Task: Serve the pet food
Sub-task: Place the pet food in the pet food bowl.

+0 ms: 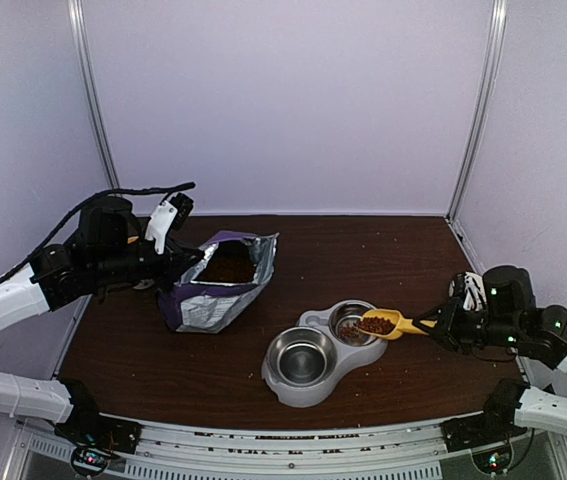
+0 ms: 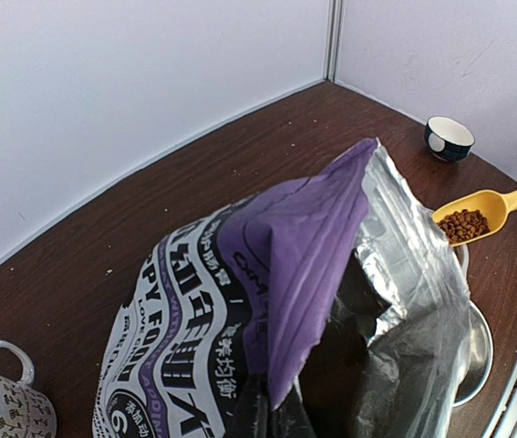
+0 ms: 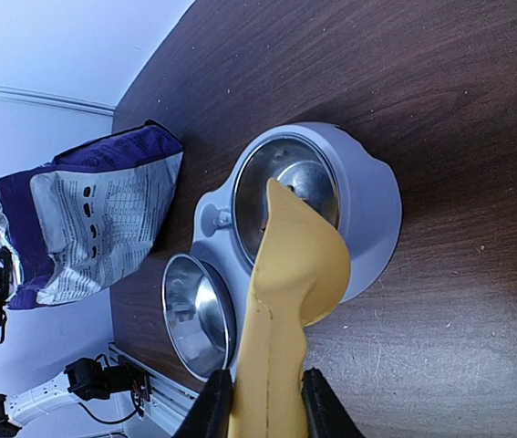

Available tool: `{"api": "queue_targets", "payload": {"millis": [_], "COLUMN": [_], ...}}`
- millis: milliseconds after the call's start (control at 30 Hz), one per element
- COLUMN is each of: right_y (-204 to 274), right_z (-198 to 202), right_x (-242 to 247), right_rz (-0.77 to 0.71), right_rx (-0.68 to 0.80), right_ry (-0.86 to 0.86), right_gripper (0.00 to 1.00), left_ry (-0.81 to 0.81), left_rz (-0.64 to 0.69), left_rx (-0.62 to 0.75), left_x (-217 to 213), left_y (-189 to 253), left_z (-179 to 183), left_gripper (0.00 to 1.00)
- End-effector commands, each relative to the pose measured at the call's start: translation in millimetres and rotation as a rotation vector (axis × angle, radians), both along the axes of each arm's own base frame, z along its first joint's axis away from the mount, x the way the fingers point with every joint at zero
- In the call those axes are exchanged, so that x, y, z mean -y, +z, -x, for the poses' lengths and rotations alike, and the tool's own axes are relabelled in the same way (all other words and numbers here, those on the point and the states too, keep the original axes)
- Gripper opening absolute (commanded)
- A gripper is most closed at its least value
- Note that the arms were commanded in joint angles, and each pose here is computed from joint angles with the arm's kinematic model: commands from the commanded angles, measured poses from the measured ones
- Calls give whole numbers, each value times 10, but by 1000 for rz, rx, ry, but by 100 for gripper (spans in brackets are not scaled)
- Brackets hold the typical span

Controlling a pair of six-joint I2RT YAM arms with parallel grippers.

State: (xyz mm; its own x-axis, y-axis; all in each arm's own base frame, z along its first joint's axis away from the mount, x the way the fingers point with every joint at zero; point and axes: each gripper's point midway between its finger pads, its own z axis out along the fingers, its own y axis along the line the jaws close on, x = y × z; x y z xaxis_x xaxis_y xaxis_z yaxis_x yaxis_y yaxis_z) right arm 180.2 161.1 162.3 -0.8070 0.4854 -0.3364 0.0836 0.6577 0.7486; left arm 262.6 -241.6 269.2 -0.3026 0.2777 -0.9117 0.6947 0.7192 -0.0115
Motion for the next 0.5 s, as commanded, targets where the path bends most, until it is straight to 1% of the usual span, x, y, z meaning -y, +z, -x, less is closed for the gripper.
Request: {"api": "queue_targets", "payload": {"millis": [0,200,467], "right_y": [179,187,270], "right_z": [-66,-88,-115], "right_x": [37,48,-23], "right_rz": [78,160,195], "right_rx": [45,28,31], "right_ry": [18,47,97], "right_gripper": [0,0,0], "left_ry": [23,25,18], "left_rz": [17,21,31], "left_rx": [9,16,23], "left_x": [0,-14,-17], "left_y": [82,110,149], "left_z": [-65,-57,-32], "left_gripper": [0,0,0]}}
